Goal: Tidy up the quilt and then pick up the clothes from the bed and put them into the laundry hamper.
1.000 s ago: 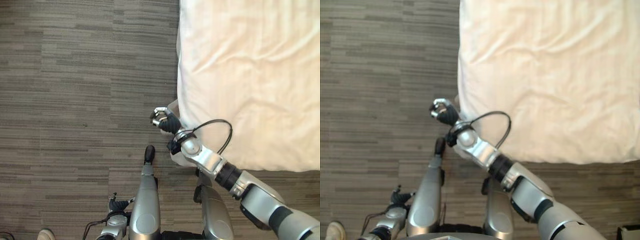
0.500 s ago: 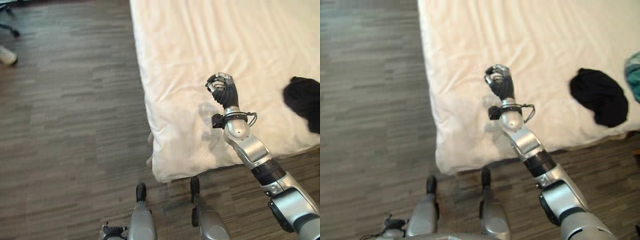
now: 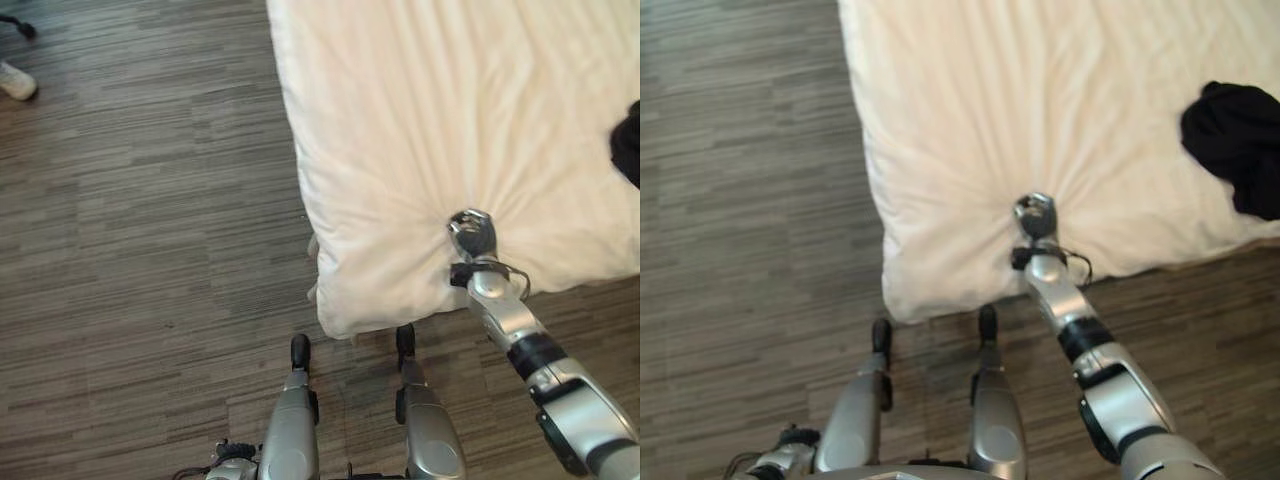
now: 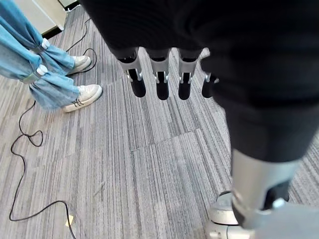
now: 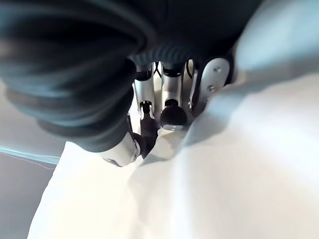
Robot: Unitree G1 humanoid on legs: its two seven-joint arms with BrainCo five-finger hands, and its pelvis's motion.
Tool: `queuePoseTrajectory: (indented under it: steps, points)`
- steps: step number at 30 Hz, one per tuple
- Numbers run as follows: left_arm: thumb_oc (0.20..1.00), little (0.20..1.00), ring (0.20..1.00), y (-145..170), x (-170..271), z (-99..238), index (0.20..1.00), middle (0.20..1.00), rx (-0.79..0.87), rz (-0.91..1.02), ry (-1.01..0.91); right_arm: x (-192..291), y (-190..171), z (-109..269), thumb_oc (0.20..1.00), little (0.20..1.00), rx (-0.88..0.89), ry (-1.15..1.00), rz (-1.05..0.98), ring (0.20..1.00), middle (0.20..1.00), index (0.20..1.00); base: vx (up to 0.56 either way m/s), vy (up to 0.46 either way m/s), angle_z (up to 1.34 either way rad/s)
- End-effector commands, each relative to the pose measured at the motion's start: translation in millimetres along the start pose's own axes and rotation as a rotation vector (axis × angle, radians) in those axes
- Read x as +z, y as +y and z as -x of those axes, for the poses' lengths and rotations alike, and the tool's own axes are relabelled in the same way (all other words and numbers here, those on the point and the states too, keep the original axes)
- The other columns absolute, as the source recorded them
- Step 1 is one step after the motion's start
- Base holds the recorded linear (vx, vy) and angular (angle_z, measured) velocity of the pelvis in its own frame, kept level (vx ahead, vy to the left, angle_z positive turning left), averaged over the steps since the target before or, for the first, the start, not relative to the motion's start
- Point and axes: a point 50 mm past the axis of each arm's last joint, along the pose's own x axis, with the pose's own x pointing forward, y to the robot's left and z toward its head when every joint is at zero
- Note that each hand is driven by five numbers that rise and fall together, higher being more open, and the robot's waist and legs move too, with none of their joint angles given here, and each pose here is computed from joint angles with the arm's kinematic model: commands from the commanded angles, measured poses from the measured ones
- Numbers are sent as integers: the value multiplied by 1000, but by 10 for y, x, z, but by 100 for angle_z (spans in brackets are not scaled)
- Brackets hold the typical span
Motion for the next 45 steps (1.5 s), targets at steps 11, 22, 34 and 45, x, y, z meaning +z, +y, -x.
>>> queuePoseTrajectory:
  steps: [11,22,34,45]
  points:
    - [1000,1000,1000,-129,-48,21,1000,1000,-49,97,-23,-2400,-905,2772,200,200,-186,1465,271,200,200,200,44,153,-6]
    - [1000,1000,1000,-147,-34,29,1000,1000,-79,-98,-94,-2420,-907,2979,1000,1000,-275,1625,109,1000,1000,1000,32,65,-17]
    - [1000,1000,1000,-50,-495,56,1000,1000,-11,-120,98,-2392,-796,2680,1000,1000,-56,1470,313,1000,1000,1000,54,-159,-144]
    - [1000,1000,1000,-281,-370,103,1000,1000,-57,134,101,-2399,-1142,2753,1000,1000,-14,1455,411,1000,1000,1000,222,-168,-118]
